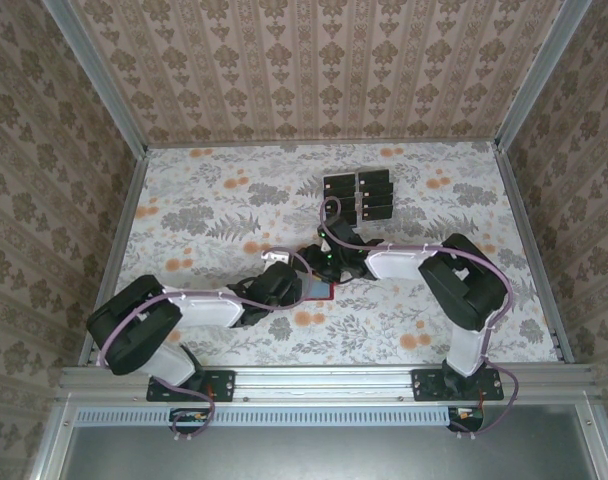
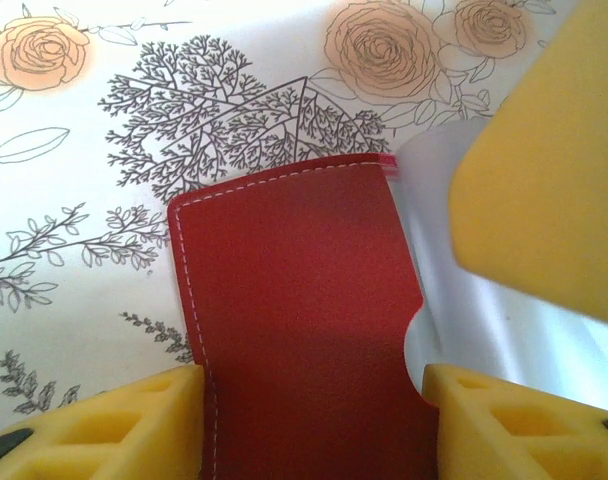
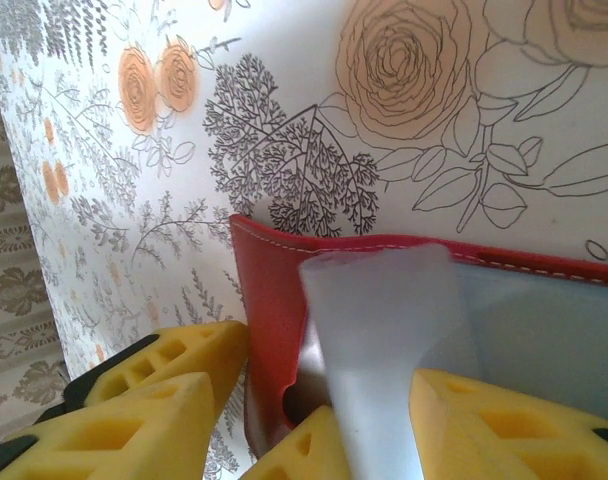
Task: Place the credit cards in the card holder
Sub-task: Open the card holder at the center of the table.
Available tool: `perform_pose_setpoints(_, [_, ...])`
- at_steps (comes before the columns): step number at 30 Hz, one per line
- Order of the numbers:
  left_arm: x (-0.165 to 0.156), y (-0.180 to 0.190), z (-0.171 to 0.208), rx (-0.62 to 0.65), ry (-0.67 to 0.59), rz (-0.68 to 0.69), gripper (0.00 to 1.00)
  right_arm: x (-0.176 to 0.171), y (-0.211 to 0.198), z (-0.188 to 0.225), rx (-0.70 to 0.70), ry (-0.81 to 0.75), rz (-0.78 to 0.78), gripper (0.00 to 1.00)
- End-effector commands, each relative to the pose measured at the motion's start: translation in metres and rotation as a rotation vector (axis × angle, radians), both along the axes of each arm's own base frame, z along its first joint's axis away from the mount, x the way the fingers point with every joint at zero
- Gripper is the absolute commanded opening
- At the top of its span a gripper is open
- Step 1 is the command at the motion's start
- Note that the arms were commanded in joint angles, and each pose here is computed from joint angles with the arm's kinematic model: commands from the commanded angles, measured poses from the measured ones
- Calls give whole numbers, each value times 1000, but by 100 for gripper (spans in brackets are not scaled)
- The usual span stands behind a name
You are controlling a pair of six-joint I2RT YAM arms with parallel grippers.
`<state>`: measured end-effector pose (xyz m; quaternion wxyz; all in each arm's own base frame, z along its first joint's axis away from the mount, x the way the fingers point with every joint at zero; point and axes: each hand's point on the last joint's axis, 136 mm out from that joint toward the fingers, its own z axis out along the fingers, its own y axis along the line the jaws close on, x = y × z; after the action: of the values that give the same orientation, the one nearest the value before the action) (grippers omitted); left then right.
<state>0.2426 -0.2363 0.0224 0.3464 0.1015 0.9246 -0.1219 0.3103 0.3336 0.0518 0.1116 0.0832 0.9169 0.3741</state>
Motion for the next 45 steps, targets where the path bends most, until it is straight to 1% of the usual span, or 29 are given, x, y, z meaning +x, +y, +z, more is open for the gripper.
perform_pose_setpoints(1, [-9, -1, -15, 6, 47, -7, 55, 2, -10, 18, -30, -53, 7, 56])
perform_pose_setpoints(5, [-10, 1, -19, 9, 52, -5, 54, 6, -22, 24, -63, -82, -15, 57])
perform_pose_setpoints(12, [-10, 3, -19, 2, 49, -2, 54, 7, -42, 10, -161, -88, -22, 57])
perform_pose_setpoints(14, [-10, 1, -14, -9, 42, -5, 57, 6, -45, 8, -179, -89, -17, 57])
perform_pose_setpoints(17, [-9, 1, -6, -17, 28, -11, 63, 5, -46, 1, -191, -81, -11, 57])
perform_pose_setpoints(21, [-6, 2, 11, -25, -6, -17, 74, 4, -39, -4, -172, -63, 4, 57])
perform_pose_setpoints(25, [-3, 5, 27, -32, -39, -21, 78, 4, -32, -7, -158, -53, 14, 57])
perform_pose_setpoints(30, [-3, 3, 35, -34, -52, -50, 79, 2, -23, -12, -130, -30, 14, 57])
perform_pose_setpoints(37, [-5, -7, 27, -48, -29, -89, 79, -1, -9, -17, -85, 0, 8, 56])
perform_pose_setpoints(45, [-2, -18, 22, -44, -27, -105, 79, -3, -4, -21, -71, 21, 2, 56])
